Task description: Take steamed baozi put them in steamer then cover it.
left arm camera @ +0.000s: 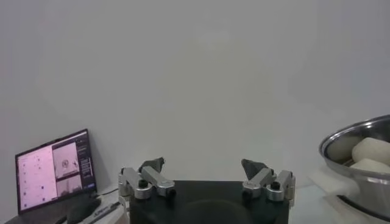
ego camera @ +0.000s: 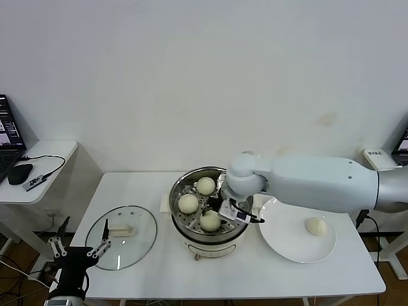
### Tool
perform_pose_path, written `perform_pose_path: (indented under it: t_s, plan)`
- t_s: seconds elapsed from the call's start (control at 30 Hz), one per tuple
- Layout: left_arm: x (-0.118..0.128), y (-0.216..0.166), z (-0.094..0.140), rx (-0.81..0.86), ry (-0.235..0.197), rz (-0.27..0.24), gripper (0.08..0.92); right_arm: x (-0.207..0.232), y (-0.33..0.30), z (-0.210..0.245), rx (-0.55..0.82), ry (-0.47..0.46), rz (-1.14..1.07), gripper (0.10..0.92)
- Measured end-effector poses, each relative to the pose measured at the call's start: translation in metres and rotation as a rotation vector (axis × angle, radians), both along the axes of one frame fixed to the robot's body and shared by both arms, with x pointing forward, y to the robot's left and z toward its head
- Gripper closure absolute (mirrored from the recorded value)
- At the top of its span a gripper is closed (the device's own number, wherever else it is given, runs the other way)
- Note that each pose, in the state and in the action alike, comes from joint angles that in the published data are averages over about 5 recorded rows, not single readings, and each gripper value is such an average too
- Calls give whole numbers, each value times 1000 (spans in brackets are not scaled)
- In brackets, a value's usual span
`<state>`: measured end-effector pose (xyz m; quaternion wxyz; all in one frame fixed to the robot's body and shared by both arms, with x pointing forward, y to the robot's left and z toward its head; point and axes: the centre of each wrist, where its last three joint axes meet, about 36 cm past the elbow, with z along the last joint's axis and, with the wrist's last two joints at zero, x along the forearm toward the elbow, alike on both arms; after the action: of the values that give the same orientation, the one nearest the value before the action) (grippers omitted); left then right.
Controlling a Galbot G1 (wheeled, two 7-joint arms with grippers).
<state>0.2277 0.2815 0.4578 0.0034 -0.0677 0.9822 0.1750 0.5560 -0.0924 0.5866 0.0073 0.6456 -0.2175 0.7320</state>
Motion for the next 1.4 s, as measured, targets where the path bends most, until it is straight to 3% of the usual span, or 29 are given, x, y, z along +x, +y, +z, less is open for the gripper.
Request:
perform_pose_path:
  t_s: [0.17,0.63,1.03,1.4]
  plan:
    - [1,0,0,-1,-2,-1,177,1,-4,6,13,-11,-2,213]
    - [6,4,0,18,-5,-15,177,16,-48,52,139,-21,-239,200]
    - [10,4,-6,18,6,-37,177,16,-168,69,214,34,-723,200]
    - [6,-2,-6,9,18,-56,177,-3,-286,20,175,50,-1037,200]
